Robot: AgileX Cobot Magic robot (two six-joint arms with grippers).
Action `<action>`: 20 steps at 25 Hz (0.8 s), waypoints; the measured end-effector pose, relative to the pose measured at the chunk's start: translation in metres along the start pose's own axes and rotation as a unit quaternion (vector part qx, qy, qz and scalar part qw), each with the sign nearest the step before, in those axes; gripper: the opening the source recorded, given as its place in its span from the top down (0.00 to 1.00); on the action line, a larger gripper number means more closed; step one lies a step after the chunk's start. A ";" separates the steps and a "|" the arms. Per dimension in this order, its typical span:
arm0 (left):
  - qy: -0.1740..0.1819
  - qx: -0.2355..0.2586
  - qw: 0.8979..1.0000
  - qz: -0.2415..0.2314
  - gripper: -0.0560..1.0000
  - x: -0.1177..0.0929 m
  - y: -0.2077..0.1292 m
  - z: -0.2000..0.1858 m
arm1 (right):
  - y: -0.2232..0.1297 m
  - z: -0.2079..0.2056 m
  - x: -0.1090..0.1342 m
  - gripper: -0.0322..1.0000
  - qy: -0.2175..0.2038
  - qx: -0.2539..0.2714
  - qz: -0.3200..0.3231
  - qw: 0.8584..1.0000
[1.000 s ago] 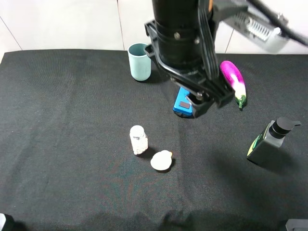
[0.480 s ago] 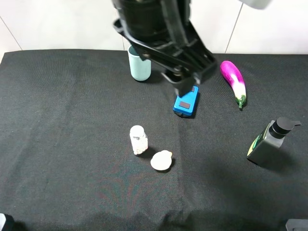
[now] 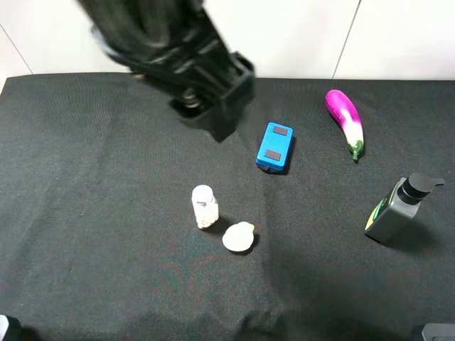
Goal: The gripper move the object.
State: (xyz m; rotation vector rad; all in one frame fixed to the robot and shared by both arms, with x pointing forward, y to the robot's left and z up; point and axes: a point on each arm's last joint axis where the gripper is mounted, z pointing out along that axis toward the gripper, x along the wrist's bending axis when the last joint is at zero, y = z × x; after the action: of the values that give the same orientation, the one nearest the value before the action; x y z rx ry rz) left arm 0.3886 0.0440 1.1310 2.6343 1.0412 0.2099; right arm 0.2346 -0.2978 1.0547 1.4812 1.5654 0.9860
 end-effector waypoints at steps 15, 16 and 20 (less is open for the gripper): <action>-0.006 -0.025 0.999 -0.026 0.12 0.023 -0.076 -0.033 | 0.000 0.000 0.000 0.30 0.000 0.000 0.000 1.000; -0.008 -0.030 0.999 -0.028 0.12 0.025 -0.082 -0.036 | 0.000 0.000 0.000 0.30 0.000 0.000 0.000 1.000; -0.011 -0.040 0.998 -0.045 0.12 0.032 -0.109 -0.042 | 0.000 0.000 0.000 0.30 0.000 0.000 0.000 1.000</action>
State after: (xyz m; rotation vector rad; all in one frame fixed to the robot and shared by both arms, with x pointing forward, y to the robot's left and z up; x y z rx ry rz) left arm 0.3318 0.1502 1.1354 2.5071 1.1163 0.1977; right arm 0.2346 -0.2978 1.0547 1.4812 1.5654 0.9860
